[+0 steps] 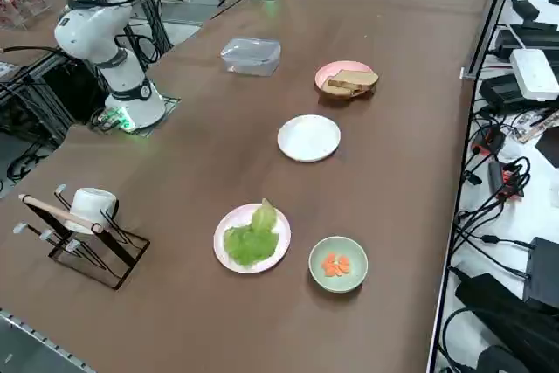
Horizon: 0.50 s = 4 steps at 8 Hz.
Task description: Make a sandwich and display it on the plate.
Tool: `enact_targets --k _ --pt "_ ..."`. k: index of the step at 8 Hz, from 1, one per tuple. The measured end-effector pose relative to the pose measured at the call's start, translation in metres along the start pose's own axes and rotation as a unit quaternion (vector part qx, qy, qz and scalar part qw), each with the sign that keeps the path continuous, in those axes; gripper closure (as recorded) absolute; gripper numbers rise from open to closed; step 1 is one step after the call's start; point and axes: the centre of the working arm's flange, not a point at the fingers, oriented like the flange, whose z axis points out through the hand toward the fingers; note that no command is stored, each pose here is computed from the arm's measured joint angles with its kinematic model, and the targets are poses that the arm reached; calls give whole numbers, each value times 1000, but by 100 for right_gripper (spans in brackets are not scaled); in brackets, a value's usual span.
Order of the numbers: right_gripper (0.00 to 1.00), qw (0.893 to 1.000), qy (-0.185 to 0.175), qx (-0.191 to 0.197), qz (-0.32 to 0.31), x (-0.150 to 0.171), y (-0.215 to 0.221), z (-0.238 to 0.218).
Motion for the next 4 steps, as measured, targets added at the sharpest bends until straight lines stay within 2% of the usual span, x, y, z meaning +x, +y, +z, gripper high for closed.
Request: enact_targets --k 3,4 --pt "0 1000 7 5 -30 64 -49 101" --pt "0 999 0 28 -38 86 -62 129"
